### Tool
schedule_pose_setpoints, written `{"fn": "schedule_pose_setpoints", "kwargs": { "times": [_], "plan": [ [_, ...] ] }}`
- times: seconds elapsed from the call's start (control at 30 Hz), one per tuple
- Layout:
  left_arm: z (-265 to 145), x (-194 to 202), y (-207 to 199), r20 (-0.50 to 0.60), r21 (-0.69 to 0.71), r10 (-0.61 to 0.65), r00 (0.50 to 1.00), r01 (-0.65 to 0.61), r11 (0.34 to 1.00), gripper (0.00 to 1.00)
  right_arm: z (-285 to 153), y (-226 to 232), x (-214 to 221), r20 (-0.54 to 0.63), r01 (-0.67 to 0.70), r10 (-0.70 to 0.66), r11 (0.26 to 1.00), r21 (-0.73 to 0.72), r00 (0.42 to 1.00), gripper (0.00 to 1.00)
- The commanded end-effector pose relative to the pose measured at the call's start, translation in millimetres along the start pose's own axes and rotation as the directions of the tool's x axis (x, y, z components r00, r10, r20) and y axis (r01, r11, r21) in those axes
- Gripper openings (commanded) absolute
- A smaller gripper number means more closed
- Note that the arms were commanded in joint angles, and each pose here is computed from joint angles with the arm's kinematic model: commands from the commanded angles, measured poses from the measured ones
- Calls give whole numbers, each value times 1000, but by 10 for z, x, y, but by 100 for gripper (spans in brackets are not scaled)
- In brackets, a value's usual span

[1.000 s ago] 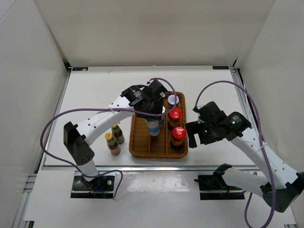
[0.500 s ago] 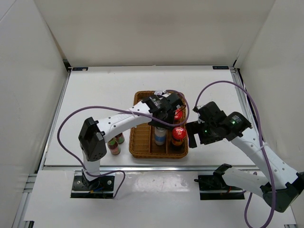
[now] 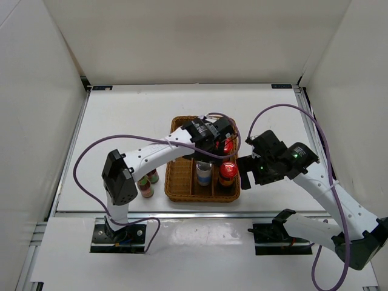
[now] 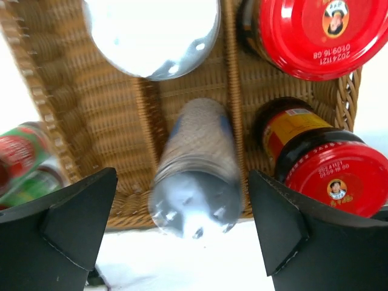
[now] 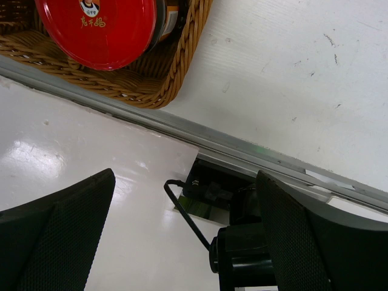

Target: Organize the condiment bottles

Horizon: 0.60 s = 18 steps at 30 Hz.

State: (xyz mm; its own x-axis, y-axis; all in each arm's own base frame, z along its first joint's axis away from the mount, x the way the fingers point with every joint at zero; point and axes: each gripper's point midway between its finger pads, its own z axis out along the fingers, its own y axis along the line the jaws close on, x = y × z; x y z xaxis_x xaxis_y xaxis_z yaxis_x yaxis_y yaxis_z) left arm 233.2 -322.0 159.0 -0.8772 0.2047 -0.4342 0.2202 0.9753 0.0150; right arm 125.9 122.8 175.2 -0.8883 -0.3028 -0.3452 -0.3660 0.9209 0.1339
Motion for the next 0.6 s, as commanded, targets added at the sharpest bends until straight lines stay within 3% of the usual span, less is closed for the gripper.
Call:
{"fn": "schedule_pose_setpoints", "kwargs": {
  "times": [0.0, 0.1, 0.2, 0.27, 0.33, 0.37, 0.43, 0.5, 0.57],
  "plan": [
    [-410, -352, 152, 132, -46, -9, 991, 15, 999, 100, 0, 10, -17, 10, 5, -5, 1000, -8, 1000, 100],
    [-986, -602, 369, 216, -67, -18, 976, 33, 997, 100, 0, 10, -17, 10, 5, -5, 1000, -8, 1000, 100],
    [-1336, -555, 597, 227, -69, -21, 974, 37, 997, 100, 3, 17, -38, 18, 6, -5, 1000, -11, 1000, 100],
    [-1237, -280, 790, 168, -123, -19, 986, 40, 992, 100, 17, 32, -33, 7, 5, -5, 1000, -17, 1000, 100],
    [-1377, -124, 997, 220, -74, -109, 969, 128, 989, 100, 37, 20, -10, -2, 14, -14, 1000, -14, 1000, 100],
    [-1155, 116, 1117, 182, -119, -82, 980, 105, 987, 100, 53, 37, -4, -15, 14, -14, 1000, -21, 1000, 100],
    [-1320, 75, 1217, 322, 42, -228, 919, 226, 973, 100, 57, 45, -25, -7, 14, -14, 1000, -24, 1000, 100],
    [-1152, 239, 1387, 370, 51, -271, 889, 272, 961, 100, 71, 56, -20, -18, 23, -23, 999, -30, 1000, 100],
    [-1309, 186, 1564, 464, 152, -383, 799, 354, 923, 100, 70, 67, -15, -20, 32, -33, 999, -39, 999, 100]
  ]
}}
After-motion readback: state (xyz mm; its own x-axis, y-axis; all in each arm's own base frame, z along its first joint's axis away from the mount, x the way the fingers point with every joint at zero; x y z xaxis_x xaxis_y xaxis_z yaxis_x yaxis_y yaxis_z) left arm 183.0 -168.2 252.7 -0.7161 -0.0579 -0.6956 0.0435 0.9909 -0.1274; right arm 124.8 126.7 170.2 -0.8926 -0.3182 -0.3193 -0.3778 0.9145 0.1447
